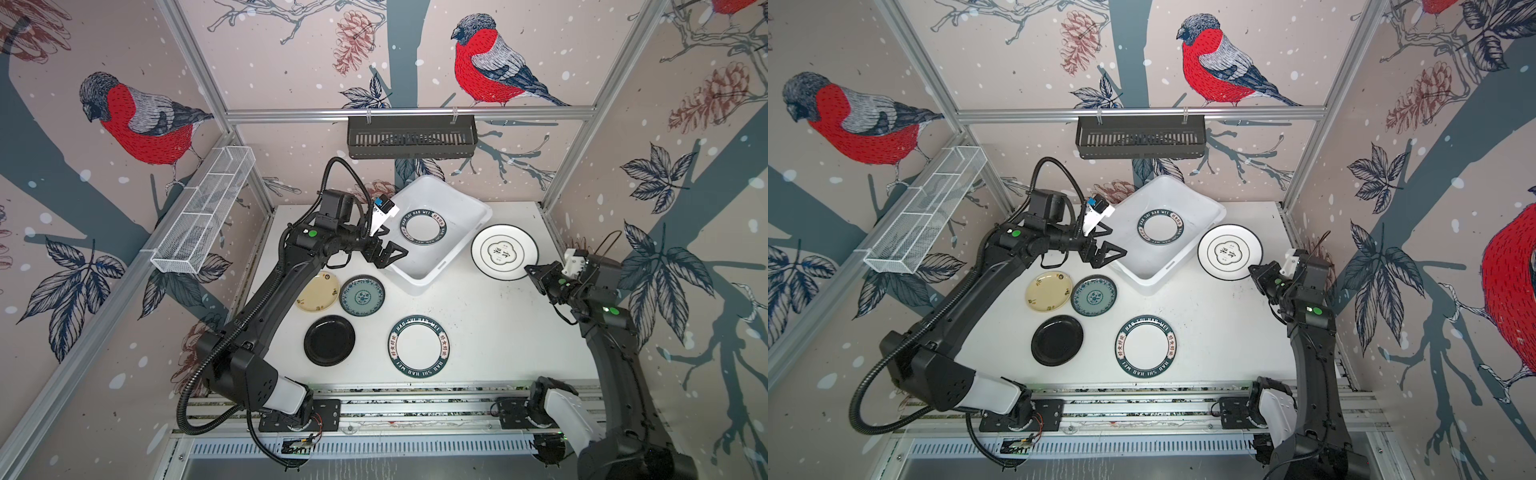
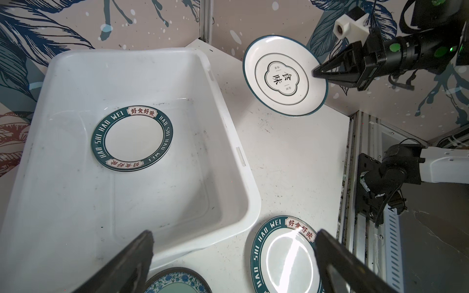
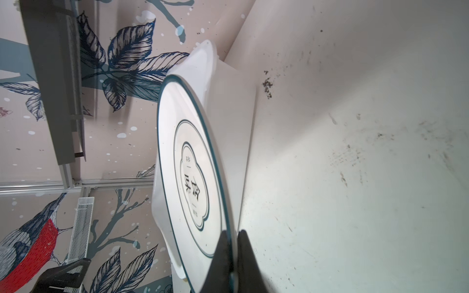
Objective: Place the plates into the plastic bin on the countertop
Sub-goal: 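Lift the cloud-centre plate with the right gripper toward the bin, then carry the cloud-centre plate over the bin and lower it onto the stack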
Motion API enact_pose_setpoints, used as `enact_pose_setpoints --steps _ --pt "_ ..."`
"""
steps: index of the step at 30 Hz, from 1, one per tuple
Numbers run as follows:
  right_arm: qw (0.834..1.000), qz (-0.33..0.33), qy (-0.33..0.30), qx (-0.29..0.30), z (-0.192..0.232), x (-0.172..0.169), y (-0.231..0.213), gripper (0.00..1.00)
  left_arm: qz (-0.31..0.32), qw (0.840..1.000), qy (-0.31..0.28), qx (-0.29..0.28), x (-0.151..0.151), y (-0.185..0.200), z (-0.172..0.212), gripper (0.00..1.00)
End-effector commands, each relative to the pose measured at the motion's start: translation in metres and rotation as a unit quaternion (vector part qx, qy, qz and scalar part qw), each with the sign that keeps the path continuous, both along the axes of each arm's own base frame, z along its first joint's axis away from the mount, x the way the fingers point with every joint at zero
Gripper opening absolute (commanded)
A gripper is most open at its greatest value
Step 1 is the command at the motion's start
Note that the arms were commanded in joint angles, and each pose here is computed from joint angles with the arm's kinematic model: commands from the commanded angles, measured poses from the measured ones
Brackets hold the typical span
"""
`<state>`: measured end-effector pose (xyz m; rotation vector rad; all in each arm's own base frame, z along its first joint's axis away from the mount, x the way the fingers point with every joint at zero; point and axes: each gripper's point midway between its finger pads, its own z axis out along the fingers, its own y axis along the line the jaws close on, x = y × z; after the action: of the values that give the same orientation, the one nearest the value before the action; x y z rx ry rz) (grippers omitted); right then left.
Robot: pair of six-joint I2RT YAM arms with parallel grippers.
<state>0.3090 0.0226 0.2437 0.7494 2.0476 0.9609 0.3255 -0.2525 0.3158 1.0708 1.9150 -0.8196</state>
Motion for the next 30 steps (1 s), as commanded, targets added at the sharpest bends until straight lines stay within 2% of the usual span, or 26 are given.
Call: enact_pose_setpoints --steps 1,9,17,30 --pt "0.999 0.016 -0.039 -0.013 0.031 0.018 0.007 0.02 -0.006 1.000 -0.013 -0.008 -0.001 -0.002 0.007 0.98" --pt "0.996 0.069 -0.055 -0.033 0.063 0.079 0.052 0.03 0.004 1.000 -0.024 -0.007 0.001 0.001 0.016 0.98" --pt "0.993 0.102 -0.043 -0.039 0.048 0.134 0.092 0.03 0.014 0.999 -0.042 0.001 0.000 0.006 0.024 0.98" --pt "0.988 0.141 -0.001 -0.067 -0.014 0.206 0.142 0.03 0.014 0.999 -0.040 0.000 0.001 0.005 0.023 0.98"
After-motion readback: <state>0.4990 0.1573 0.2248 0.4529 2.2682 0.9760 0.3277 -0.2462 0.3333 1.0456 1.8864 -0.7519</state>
